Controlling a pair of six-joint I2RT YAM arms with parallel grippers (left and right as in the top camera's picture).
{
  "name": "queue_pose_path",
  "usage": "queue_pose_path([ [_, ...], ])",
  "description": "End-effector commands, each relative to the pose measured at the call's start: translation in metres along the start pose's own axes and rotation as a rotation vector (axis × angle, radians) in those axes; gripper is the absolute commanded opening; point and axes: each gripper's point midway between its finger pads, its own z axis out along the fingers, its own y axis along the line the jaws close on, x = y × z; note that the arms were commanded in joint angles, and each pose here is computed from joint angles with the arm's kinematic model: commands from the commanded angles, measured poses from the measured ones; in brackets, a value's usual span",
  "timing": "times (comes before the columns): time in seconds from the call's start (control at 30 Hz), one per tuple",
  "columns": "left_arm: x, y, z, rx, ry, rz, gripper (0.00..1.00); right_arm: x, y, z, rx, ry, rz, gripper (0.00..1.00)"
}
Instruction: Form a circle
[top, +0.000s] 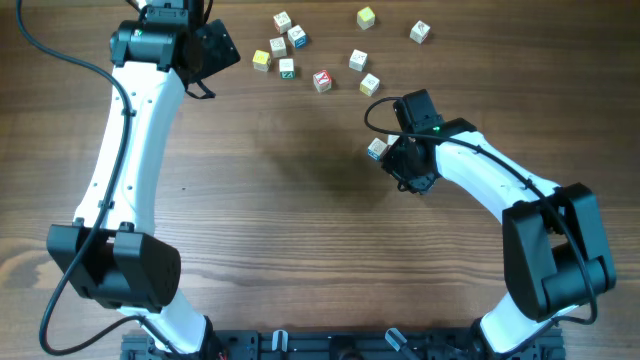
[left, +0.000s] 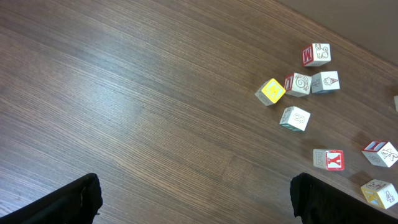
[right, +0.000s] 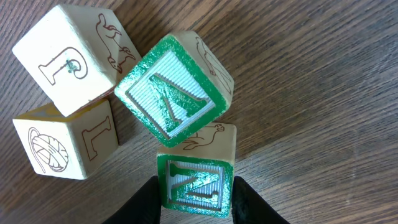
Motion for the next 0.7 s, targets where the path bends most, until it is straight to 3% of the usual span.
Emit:
queue_pose_path([
  [0.0,-0.0082,-0.0015,-0.0135,0.024,-0.030,-0.025,1.00,0.0008,-0.0055,0.0053,0.026,-0.006,0.024,0.37],
  [0.67,-0.0082,-0.0015,-0.0135,0.024,-0.030,-0.025,1.00,0.0006,-0.0039,0.0054,0.018,-0.007,0.121,0.37],
])
